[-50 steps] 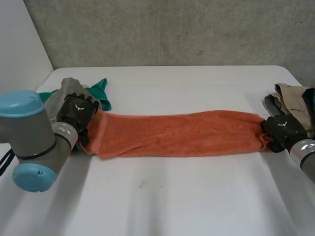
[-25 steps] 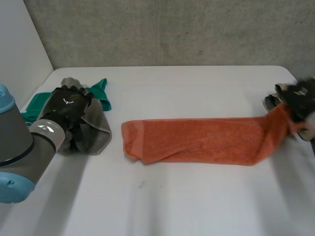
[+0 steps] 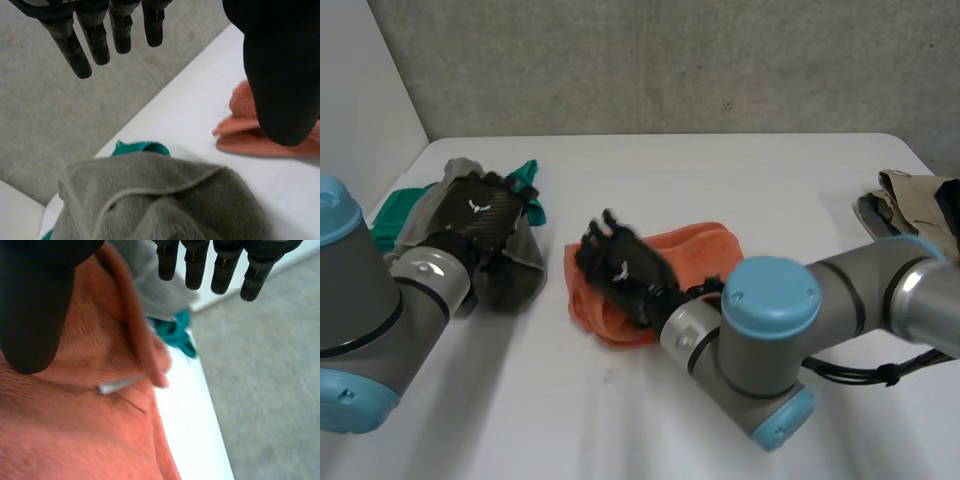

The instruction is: Fold the laundry.

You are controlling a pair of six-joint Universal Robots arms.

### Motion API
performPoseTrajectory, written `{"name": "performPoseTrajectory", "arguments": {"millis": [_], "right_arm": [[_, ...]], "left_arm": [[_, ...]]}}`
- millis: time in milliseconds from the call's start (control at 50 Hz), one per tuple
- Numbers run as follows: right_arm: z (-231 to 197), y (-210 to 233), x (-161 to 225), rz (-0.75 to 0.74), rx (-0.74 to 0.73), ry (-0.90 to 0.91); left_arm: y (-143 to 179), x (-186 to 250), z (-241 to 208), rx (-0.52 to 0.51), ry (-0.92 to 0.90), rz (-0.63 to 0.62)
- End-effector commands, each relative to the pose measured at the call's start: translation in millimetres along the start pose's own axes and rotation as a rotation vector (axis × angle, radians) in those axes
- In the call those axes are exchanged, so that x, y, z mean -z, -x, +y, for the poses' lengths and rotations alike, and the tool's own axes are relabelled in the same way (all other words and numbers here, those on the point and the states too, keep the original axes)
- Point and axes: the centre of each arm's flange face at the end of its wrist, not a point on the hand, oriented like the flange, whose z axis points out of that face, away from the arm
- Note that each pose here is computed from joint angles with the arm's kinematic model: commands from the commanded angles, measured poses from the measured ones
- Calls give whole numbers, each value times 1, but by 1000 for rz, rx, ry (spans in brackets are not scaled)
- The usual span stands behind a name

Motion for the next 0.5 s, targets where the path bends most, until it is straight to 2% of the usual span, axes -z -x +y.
{"name": "performPoseTrajectory", "arguments": {"millis": [20,100,280,380,500], "right_arm": [[-13,-79,26,181,-431,-31],[6,-89,36,202,-573,29],[59,-72,67,151,-604,372],[72,-57,73,135,-599,445],[76,-45,70,134,-561,424]], "left_arm": [[-10,2,-32,28,-103,27],[-35,12,-46,63,-154,108],[-113,22,-44,70,-177,354],[-135,3,-25,51,-124,369],[-132,-39,5,-1,-44,262]]}}
